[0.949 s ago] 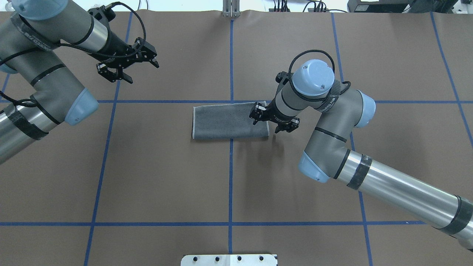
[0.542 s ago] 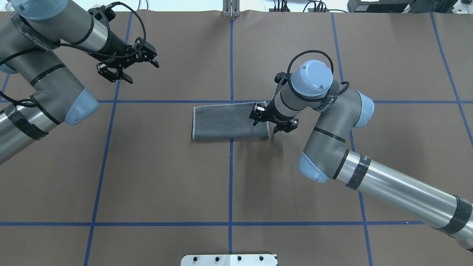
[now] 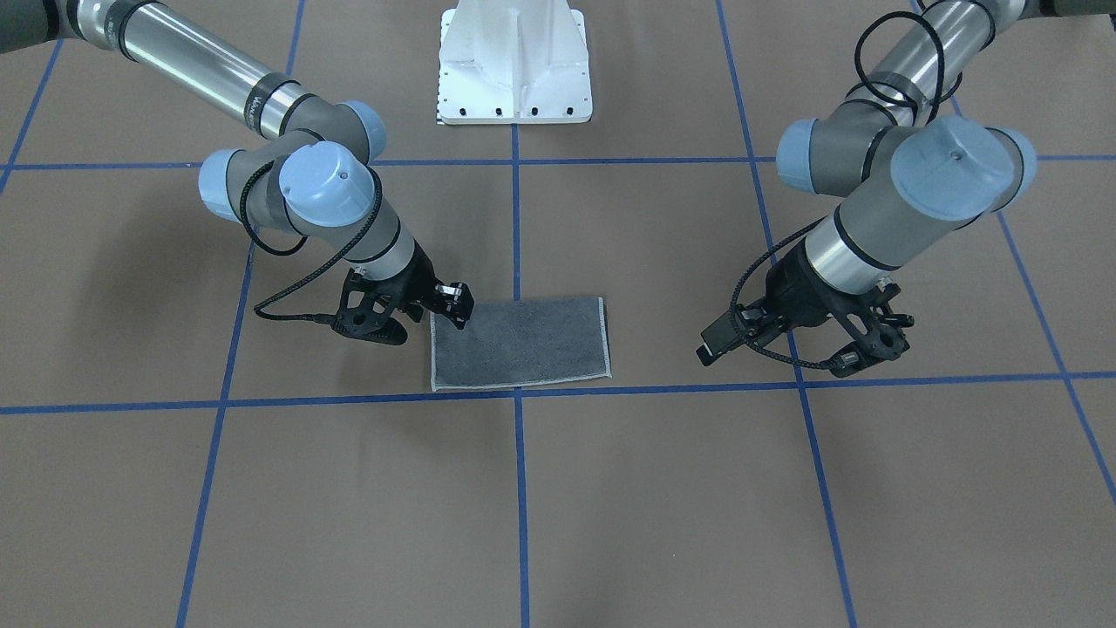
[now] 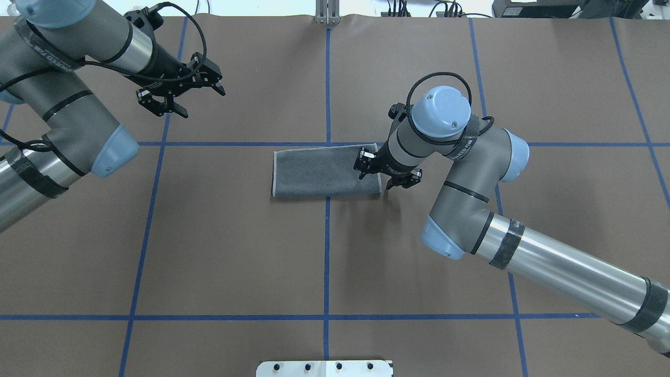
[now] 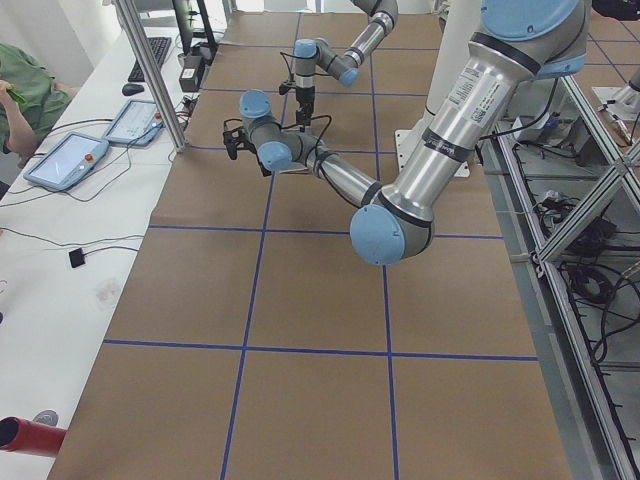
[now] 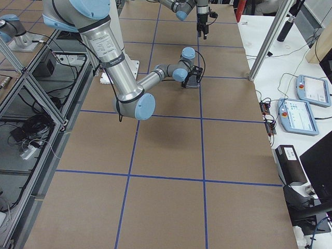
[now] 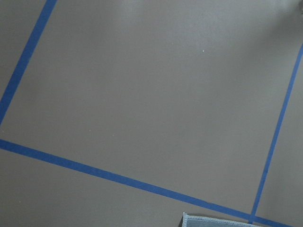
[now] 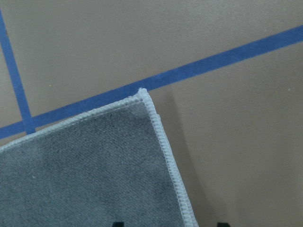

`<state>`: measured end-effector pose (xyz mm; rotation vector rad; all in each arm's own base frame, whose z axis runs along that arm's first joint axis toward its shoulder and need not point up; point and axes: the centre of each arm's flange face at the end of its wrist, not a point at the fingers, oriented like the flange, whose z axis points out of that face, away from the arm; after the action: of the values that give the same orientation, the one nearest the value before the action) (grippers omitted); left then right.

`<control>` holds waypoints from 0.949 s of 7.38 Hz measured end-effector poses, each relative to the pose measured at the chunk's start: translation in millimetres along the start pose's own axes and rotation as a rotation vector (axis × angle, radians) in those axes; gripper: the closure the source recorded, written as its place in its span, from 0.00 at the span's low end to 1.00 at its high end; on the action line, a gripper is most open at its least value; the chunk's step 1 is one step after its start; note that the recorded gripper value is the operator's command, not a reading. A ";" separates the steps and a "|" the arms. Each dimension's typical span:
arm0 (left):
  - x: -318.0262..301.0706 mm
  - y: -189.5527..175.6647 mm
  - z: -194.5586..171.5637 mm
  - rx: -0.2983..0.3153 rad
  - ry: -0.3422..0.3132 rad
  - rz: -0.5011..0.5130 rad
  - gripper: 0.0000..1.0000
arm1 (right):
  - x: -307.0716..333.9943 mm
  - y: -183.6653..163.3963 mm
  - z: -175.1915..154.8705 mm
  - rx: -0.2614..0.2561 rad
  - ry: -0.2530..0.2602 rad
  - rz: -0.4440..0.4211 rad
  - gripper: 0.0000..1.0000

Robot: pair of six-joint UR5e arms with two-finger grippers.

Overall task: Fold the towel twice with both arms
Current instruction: 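Grasp the folded towel's end nearest the right gripper with the right gripper, then fold the grasped end over toward the robot with the right gripper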

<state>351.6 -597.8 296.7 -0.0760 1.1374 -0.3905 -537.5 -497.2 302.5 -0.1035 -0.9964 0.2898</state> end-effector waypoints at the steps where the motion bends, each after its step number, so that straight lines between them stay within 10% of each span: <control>1: 0.0 0.0 0.0 -0.001 0.000 0.000 0.00 | 0.8 -0.1 0.4 0.000 0.001 0.001 0.30; 4: -0.2 -0.1 0.1 -0.001 0.000 0.000 0.00 | 3.2 0.8 2.7 -0.002 0.006 0.003 0.61; 5: -0.1 -0.1 0.0 -0.001 0.000 0.000 0.00 | 4.0 1.2 3.6 -0.003 0.007 0.005 0.98; 7: 0.4 -0.1 -0.1 -0.001 0.000 0.000 0.00 | 3.8 1.9 3.7 -0.004 0.005 0.006 1.00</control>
<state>351.6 -598.0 296.3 -0.0767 1.1380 -0.3900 -539.1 -494.5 307.2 -0.1108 -0.9916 0.2933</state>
